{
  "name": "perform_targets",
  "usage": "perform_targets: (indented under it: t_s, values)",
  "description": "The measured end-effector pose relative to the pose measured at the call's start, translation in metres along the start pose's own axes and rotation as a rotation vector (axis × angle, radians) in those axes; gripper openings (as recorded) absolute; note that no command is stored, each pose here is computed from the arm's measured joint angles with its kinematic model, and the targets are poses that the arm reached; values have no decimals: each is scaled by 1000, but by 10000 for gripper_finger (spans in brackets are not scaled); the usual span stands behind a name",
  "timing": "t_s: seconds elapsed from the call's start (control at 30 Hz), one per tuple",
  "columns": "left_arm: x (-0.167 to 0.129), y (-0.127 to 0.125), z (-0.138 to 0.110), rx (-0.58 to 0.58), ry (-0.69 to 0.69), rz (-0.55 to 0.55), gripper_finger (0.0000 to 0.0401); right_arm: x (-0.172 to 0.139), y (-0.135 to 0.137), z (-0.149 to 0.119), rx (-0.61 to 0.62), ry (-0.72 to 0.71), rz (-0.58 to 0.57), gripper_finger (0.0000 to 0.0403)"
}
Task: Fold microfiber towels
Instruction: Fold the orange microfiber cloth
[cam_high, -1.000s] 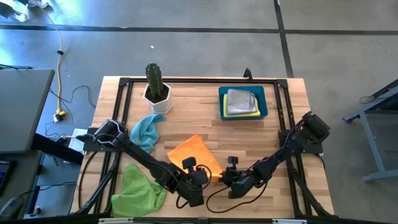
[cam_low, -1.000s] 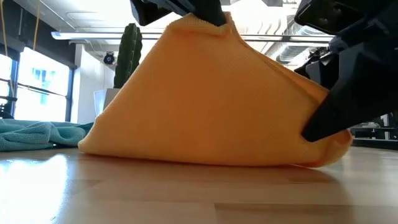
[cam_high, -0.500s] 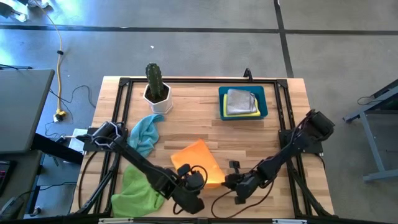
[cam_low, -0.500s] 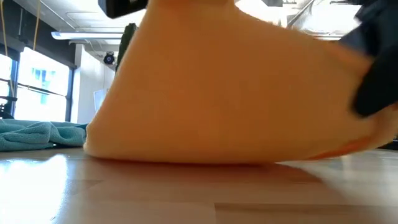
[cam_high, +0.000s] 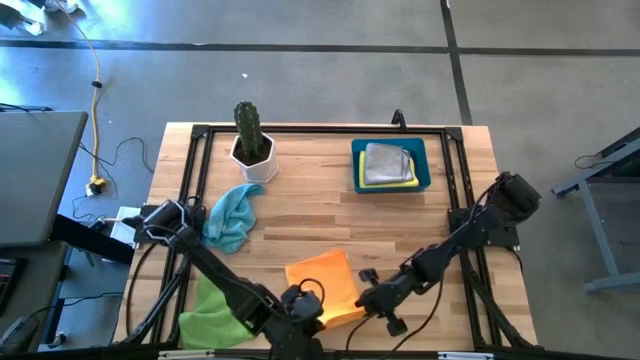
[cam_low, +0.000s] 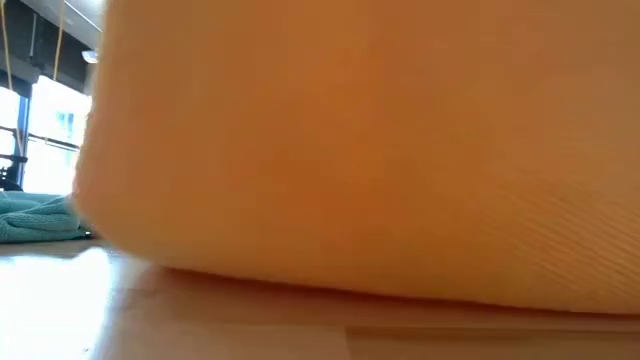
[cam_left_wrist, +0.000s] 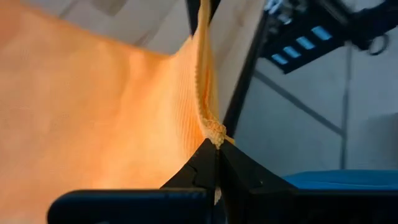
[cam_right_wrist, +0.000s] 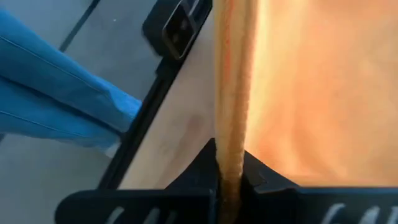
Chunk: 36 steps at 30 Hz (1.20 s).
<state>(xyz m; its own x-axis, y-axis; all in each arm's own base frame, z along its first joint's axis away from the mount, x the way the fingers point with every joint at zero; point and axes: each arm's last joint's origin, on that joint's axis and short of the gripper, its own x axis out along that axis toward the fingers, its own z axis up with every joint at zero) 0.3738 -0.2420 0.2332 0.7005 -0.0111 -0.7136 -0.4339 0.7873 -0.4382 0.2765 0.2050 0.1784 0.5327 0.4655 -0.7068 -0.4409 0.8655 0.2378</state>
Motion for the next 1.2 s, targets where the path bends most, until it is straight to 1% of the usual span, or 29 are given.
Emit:
perform_targets:
  t_s: [0.13,0.27,0.4,0.57,0.73,0.9,1.13,1.2]
  values:
    - [-2,11,-7,-35,13,125,0,-5,-21,12,-50,-9,-46,1]
    - [-4,25,-8,-67,0,275,0,-7,-44,14,-39,15,-101,1]
    - [-3,37,-2,-70,-5,362,0,-4,-65,12,-43,43,-142,1]
    - [4,50,3,-73,11,420,0,-3,-87,11,-44,59,-182,0]
    - [11,64,1,-80,54,459,0,-7,-103,13,-92,55,-233,0]
    - [14,73,6,-70,34,512,0,-7,-112,11,-115,69,-248,0]
    - [13,83,11,-60,70,584,0,5,-120,5,-135,103,-261,0]
    - [12,84,11,-56,73,592,0,7,-122,3,-135,111,-286,1]
